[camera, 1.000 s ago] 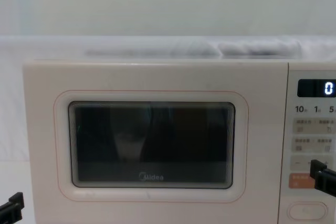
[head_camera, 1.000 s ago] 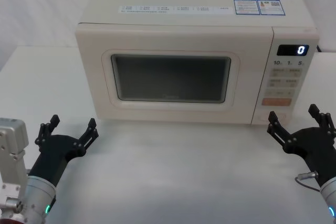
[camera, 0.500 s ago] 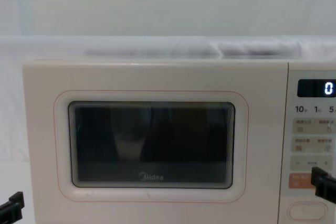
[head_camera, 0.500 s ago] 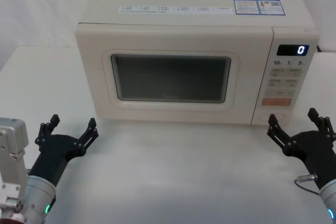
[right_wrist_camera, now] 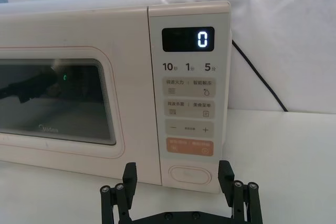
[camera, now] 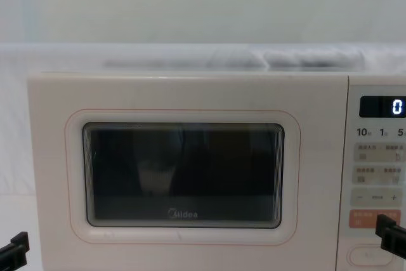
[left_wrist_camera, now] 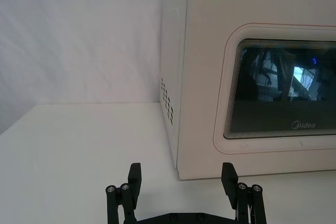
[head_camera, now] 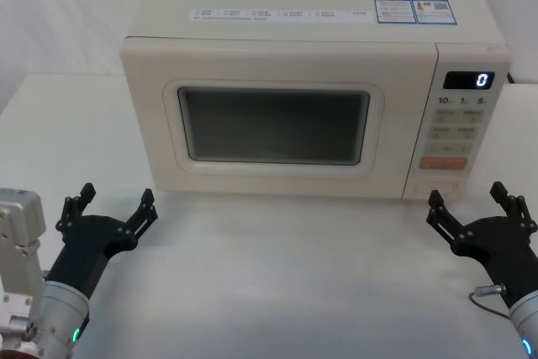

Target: Press the button to open the microwave door with one hand; close the microwave door with the other hand.

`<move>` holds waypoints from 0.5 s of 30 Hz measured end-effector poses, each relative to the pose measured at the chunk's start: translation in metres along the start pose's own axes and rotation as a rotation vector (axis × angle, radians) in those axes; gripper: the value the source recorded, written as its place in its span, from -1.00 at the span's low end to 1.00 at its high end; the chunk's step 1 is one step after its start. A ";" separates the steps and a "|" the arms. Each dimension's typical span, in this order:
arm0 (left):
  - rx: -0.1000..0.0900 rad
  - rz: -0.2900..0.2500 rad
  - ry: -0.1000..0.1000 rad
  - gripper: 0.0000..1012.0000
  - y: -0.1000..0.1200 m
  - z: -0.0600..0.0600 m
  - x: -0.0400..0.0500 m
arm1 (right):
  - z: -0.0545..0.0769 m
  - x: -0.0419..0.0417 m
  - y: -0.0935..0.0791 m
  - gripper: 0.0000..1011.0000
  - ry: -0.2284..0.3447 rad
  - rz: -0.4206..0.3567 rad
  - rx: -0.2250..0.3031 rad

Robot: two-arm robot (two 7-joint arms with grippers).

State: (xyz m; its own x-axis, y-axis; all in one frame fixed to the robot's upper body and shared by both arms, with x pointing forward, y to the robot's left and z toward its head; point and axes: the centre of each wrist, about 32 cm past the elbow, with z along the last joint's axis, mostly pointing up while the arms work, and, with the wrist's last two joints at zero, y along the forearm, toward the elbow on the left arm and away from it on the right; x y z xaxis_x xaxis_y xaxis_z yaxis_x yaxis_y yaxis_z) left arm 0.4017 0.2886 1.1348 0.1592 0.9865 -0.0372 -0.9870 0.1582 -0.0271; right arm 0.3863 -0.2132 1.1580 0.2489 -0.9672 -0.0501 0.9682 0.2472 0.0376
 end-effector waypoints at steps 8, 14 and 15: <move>0.000 0.000 0.000 0.98 0.000 0.000 0.0000 | 0.000 0.0000 0.000 0.98 -0.001 0.000 0.001; 0.000 0.000 0.000 0.98 0.000 0.000 0.0000 | 0.001 0.0000 0.000 0.98 -0.002 0.001 0.002; 0.000 0.000 0.000 0.98 0.000 0.000 0.0000 | 0.001 0.0000 0.000 0.98 -0.002 0.001 0.002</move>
State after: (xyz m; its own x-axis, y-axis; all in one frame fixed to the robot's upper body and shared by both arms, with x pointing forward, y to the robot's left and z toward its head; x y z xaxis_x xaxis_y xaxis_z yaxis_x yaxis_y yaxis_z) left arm 0.4017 0.2886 1.1347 0.1591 0.9866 -0.0373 -0.9870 0.1582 -0.0269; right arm 0.3861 -0.2133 1.1586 0.2498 -0.9671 -0.0477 0.9679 0.2480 0.0395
